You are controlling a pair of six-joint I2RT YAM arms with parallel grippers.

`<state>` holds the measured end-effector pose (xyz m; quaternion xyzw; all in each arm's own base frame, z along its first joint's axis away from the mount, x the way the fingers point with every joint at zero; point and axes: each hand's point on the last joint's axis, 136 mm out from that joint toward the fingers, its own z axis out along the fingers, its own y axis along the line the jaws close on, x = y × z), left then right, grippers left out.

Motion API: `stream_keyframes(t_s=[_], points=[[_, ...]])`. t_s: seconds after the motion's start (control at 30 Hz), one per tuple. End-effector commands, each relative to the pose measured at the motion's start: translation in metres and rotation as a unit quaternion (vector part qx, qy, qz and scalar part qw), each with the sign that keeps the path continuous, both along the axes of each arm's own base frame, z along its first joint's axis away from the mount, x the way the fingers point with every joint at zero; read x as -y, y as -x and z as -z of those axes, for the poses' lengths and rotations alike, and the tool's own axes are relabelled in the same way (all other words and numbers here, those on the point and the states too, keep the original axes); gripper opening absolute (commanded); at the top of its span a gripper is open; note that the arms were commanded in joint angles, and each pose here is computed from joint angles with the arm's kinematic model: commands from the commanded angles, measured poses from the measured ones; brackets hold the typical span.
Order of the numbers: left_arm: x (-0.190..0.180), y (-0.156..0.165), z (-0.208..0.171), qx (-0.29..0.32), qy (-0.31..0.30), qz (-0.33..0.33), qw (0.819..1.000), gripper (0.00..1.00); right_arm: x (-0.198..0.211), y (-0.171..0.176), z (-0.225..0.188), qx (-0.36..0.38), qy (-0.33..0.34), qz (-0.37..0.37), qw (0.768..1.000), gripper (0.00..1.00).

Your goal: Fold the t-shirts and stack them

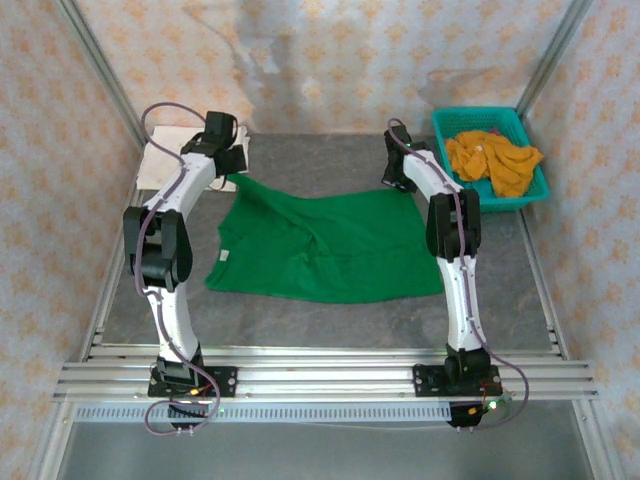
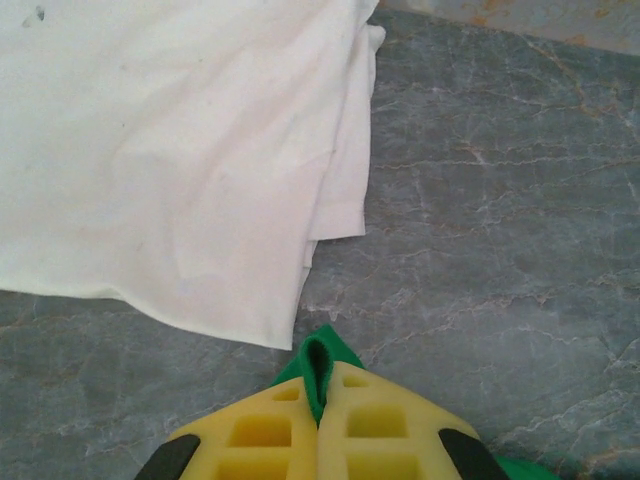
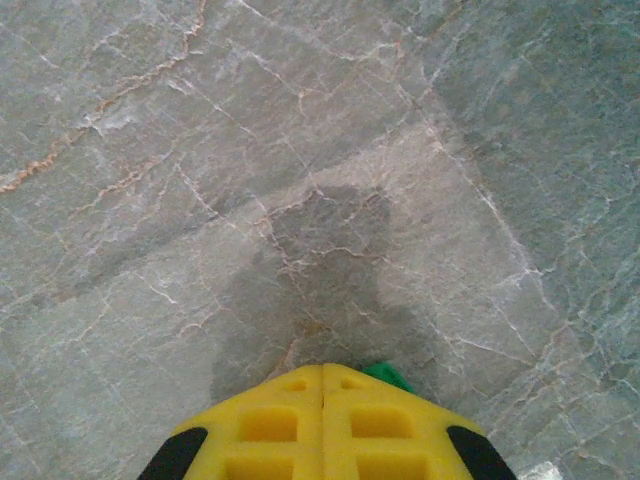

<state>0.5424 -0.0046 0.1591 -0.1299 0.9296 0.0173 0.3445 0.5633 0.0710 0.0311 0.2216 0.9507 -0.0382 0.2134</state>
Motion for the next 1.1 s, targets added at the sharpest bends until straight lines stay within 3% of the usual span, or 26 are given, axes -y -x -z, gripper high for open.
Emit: stream_keyframes(t_s=[0.0, 0.43, 0.63, 0.7, 0.73, 1.07], points=[[0.009, -0.006, -0.016, 0.002, -0.008, 0.017, 1.000, 0.00, 0.022, 0.004, -0.042, 0.030, 0.020, 0.018, 0.999, 0.00], [0.023, -0.042, -0.031, -0.009, -0.028, 0.048, 0.998, 0.00, 0.056, 0.007, -0.067, 0.075, 0.020, 0.049, 0.996, 0.00], [0.020, -0.047, -0.034, -0.013, -0.043, 0.051, 0.998, 0.00, 0.043, 0.003, -0.065, 0.079, -0.017, 0.033, 0.996, 0.00], [0.018, -0.048, -0.034, -0.013, -0.050, 0.049, 0.997, 0.00, 0.041, 0.004, -0.057, 0.064, -0.023, 0.032, 0.997, 0.25], [0.018, -0.049, -0.034, -0.011, -0.051, 0.049, 0.997, 0.00, 0.040, 0.004, -0.053, 0.059, -0.024, 0.032, 0.997, 0.28], [0.021, -0.048, -0.029, -0.018, -0.042, 0.053, 0.998, 0.00, 0.031, 0.004, -0.011, 0.012, -0.015, 0.030, 0.999, 0.44]])
